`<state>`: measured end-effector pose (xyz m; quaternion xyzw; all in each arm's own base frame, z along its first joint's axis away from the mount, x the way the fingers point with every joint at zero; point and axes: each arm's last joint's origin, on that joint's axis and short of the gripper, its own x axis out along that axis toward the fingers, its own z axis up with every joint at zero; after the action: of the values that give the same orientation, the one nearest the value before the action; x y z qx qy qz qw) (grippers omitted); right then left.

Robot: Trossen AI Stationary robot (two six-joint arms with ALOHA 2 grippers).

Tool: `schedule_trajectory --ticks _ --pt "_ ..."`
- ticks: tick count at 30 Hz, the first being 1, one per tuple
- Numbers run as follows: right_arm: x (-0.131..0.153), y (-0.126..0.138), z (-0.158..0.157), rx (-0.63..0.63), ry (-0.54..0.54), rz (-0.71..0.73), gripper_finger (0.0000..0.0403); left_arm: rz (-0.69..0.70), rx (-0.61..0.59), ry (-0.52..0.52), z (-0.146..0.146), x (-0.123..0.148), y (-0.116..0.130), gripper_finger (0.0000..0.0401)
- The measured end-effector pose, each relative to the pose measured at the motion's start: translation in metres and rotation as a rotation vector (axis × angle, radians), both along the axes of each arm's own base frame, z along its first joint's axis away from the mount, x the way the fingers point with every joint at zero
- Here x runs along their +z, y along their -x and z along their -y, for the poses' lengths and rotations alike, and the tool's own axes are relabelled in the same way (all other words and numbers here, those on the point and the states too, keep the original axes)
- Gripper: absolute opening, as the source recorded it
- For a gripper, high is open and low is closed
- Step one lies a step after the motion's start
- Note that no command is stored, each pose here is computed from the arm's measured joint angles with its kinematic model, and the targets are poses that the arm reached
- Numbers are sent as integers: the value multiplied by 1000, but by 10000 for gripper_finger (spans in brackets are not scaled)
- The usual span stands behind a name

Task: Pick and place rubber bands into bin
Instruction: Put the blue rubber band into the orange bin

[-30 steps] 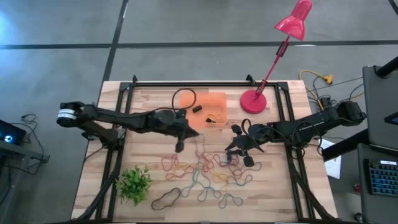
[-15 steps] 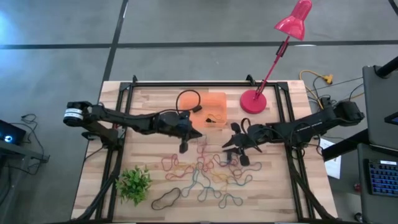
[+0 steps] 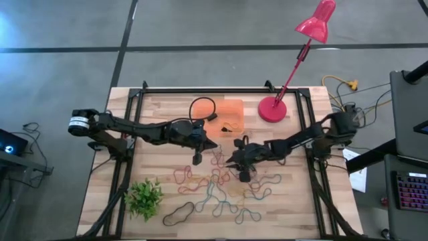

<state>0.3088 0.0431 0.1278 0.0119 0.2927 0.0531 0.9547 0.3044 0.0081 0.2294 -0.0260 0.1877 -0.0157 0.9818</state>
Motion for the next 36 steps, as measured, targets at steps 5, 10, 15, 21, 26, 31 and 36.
schedule_trajectory --ticks 5,10,15,21,26,31,36 --pt "-10 -11 3 -61 -21 -31 120 1 -5 -13 0 0 0 0" --pt "-12 -9 10 -189 -7 -67 155 0 -7 -18 0 -1 0 0" --pt "-12 -11 12 -245 -34 -55 177 1 -9 -22 0 -1 0 0" --pt "-16 -12 14 -301 -60 -67 185 11 -9 -22 0 0 0 0" --pt "-15 -12 15 -331 -56 -53 185 25 -11 -22 0 2 0 0" --pt "-15 -12 15 -333 -60 -50 183 72 -40 -13 1 6 -2 0" --pt "-15 -12 15 -333 -59 -51 183 91 -58 -8 2 8 -2 0"
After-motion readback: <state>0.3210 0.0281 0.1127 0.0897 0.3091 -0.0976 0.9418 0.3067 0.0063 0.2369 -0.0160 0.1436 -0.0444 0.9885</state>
